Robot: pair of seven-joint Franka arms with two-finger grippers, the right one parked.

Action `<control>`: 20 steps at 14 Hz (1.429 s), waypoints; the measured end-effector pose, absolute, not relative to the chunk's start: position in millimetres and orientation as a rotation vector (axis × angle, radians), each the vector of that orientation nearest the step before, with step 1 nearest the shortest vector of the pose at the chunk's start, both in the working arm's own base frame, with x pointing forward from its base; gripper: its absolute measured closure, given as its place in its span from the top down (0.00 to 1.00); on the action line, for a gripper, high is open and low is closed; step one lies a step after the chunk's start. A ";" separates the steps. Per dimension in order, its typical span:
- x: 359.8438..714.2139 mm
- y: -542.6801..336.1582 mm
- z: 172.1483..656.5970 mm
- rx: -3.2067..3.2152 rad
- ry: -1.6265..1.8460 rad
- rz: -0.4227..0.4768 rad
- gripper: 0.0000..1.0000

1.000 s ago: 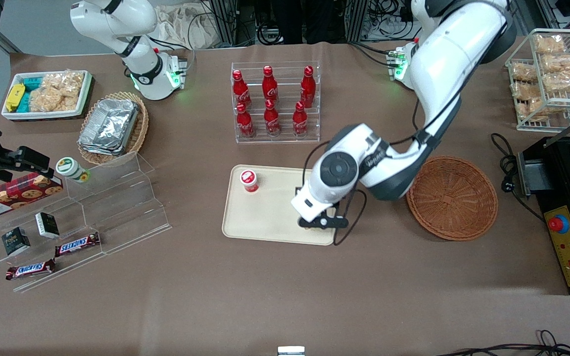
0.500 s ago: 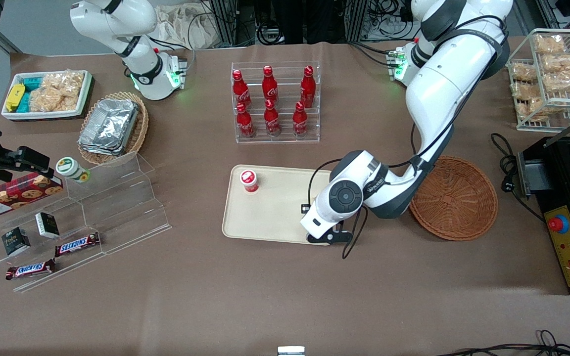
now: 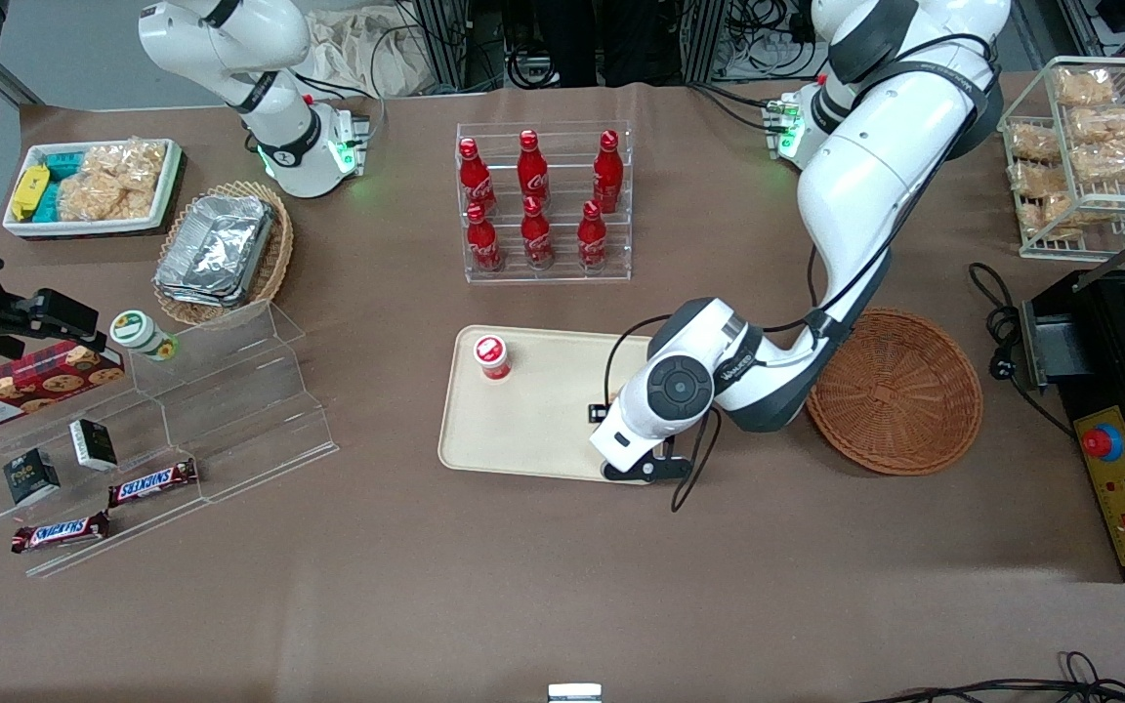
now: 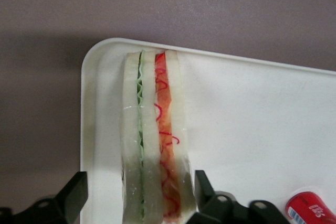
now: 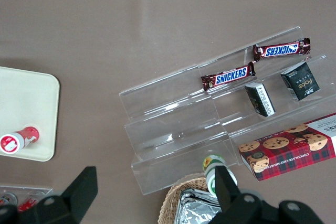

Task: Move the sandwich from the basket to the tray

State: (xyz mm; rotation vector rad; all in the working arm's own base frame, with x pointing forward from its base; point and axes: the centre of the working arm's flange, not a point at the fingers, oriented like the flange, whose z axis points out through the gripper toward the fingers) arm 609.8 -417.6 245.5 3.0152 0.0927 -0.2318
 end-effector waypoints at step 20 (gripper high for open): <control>604.5 -170.2 610.7 3.244 0.063 0.010 1.00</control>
